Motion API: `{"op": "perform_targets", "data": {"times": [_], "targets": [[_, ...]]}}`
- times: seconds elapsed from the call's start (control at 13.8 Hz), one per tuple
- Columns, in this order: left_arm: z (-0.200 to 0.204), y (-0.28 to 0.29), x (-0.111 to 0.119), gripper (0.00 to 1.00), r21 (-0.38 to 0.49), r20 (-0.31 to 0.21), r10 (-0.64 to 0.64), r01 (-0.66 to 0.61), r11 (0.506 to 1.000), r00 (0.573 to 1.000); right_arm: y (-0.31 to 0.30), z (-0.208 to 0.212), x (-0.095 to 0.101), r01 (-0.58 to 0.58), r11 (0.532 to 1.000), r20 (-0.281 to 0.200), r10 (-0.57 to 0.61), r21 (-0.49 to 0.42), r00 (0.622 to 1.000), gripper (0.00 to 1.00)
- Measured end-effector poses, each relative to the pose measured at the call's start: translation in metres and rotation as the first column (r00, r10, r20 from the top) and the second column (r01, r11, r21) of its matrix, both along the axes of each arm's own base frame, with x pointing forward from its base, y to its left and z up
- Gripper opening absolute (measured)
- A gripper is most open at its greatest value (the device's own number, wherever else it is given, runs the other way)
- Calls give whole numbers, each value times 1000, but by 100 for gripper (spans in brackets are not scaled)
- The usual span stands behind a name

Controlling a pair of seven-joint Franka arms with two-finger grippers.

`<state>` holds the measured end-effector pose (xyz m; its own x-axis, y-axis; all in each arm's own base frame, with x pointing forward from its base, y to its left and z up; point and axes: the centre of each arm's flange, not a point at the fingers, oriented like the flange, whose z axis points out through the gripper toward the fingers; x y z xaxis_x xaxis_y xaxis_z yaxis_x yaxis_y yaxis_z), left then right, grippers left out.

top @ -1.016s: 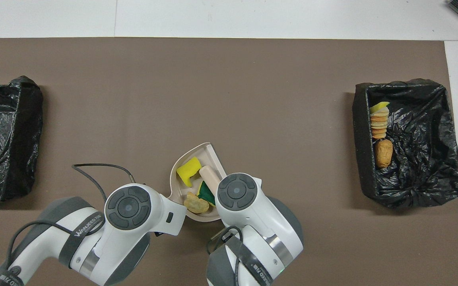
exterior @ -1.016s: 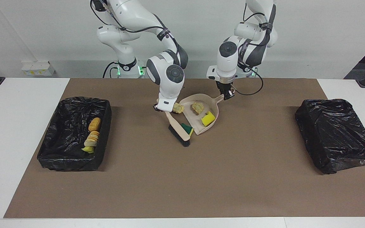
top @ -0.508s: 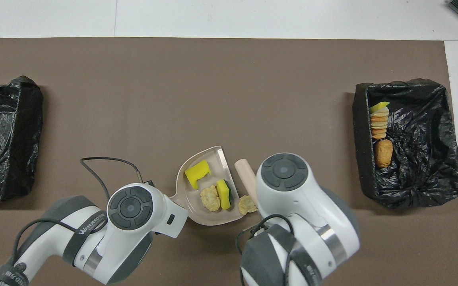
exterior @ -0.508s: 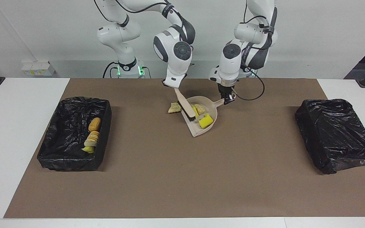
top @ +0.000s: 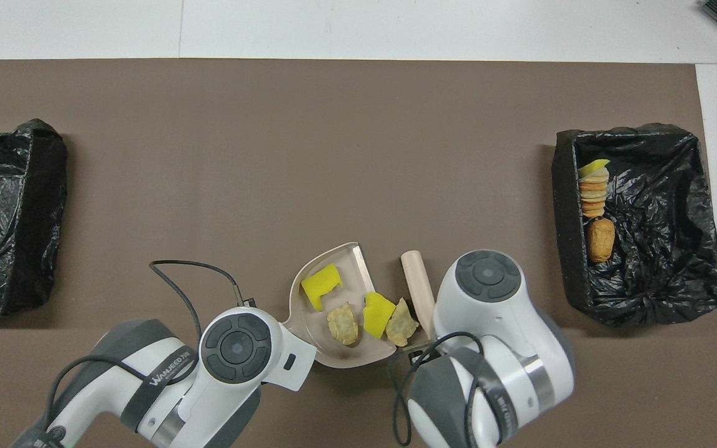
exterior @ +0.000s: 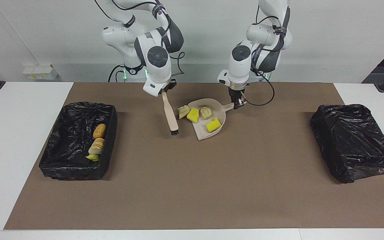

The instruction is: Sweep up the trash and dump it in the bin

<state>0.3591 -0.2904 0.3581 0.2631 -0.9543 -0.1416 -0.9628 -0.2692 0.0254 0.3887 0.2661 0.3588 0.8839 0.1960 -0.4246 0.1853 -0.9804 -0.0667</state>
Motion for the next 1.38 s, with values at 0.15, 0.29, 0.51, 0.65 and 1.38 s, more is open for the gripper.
{"op": "perform_targets", "data": {"times": [0.15, 0.29, 0.51, 0.65, 1.38], "targets": [[0, 0, -1, 31, 1, 1, 8, -8, 1000, 1000, 46, 5, -26, 38, 998, -5, -38, 47, 999, 26], [0, 1, 0, 31, 1, 0, 10, -10, 1000, 1000, 74, 17, -42, 63, 996, 2, -63, 64, 998, 26], [1, 9, 9, 31, -11, 6, 6, -6, 1000, 1000, 75, 39, -27, 97, 992, 17, -99, 86, 995, 26], [0, 27, 28, 31, -37, 25, -14, 15, 999, 1000, 58, 57, -5, 140, 986, 13, -142, 94, 990, 26], [36, 168, 176, 31, -177, 31, -127, 130, 976, 991, 62, 70, -3, 172, 981, 30, -175, 93, 984, 26]]}}
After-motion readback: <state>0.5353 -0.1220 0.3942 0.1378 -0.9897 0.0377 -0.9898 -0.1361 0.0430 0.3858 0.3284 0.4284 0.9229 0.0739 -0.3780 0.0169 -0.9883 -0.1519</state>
